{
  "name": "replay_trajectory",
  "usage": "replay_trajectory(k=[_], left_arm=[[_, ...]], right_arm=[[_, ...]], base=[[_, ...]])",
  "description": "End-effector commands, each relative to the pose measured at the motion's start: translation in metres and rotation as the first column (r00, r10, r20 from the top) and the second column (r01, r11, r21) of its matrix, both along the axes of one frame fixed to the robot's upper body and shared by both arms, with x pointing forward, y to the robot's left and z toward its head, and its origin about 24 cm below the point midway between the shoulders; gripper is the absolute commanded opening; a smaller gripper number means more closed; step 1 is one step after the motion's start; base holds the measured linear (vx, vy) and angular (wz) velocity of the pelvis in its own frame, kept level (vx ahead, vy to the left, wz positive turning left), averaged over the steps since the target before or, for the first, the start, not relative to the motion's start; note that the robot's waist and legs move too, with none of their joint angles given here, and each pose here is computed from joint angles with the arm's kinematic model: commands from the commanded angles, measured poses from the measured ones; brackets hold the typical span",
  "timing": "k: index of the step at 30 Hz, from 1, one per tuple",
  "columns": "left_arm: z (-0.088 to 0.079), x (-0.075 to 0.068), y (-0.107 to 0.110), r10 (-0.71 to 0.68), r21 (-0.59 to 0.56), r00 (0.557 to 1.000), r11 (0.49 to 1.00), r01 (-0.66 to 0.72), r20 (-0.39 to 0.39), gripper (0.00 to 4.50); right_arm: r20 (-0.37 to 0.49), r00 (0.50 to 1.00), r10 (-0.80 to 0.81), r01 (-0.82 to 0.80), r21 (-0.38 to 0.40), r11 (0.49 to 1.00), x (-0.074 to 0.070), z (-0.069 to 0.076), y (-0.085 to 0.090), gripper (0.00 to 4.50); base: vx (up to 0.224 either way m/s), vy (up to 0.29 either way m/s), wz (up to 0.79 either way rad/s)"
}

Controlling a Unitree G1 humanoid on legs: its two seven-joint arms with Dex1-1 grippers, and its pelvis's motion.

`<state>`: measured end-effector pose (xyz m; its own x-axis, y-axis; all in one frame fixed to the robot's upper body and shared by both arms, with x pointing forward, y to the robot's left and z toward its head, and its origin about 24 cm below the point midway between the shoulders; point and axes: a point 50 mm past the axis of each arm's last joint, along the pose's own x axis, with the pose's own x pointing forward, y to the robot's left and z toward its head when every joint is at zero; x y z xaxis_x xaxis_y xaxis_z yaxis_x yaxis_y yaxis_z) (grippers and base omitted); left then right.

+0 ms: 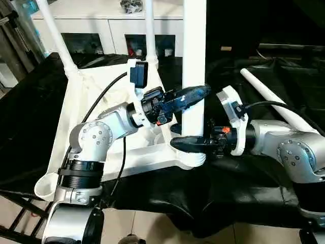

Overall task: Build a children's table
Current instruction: Pick table leg

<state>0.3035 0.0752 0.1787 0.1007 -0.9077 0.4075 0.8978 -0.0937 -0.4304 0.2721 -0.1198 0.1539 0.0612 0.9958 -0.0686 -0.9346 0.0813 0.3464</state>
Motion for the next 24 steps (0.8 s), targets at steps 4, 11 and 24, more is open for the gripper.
replay_trajectory(k=[4, 11, 24], left_arm=[[0.013, 0.001, 0.002, 0.021, -0.066, 1.0, 0.998, -0.019, 0.019, 2.63], [0.006, 0.026, 0.001, 0.417, 0.087, 0.908, 0.904, -0.419, 0.044, 2.98], [0.003, 0.049, -0.01, 0.763, 0.271, 0.645, 0.613, -0.742, 0.04, 2.63]], right_arm=[[0.014, 0.999, -0.034, 0.034, -0.027, 0.999, 0.001, -0.004, 0.005, 2.19], [0.123, 0.951, -0.283, 0.291, -0.058, 0.955, 0.023, -0.005, 0.02, 1.99], [0.165, 0.897, -0.411, 0.423, -0.048, 0.905, 0.03, 0.0, 0.042, 1.97]], base=[[0.0, 0.0, 0.0], [0.0, 0.0, 0.0], [0.0, 0.0, 0.0]])
